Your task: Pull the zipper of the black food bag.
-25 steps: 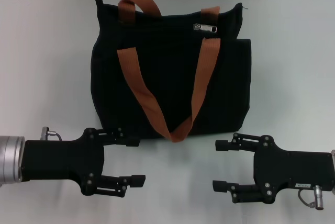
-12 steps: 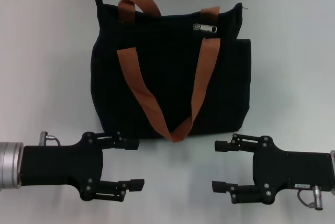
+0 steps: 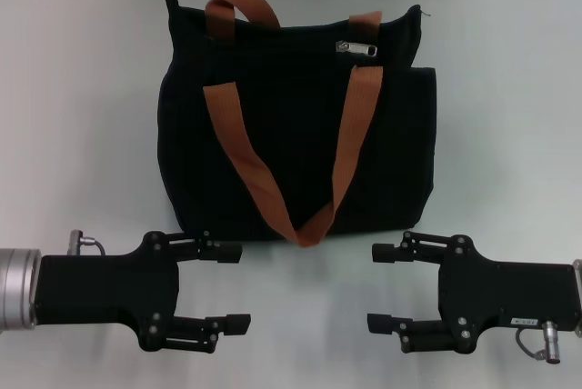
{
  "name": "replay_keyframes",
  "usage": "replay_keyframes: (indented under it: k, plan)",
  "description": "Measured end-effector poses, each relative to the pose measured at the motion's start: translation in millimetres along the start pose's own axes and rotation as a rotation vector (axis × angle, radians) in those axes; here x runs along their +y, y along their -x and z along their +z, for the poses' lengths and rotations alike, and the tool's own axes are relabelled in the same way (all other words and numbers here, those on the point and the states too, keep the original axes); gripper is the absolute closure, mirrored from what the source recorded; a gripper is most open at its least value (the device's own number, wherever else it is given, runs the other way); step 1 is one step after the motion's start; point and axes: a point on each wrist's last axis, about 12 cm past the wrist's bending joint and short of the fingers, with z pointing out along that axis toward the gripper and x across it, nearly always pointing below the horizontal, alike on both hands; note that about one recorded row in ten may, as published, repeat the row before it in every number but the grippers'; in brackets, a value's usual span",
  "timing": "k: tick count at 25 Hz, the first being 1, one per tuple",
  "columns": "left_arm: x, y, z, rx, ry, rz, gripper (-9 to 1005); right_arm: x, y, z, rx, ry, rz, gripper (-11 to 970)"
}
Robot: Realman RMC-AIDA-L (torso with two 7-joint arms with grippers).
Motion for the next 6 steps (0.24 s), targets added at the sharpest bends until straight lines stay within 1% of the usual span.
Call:
replay_keyframes:
  k: [6]
  plan:
    - [-0.9,-1.0,-0.6,0.000,0.003,0.004,190,0.0,0.3,0.1,-0.001,0.002,0.001,185]
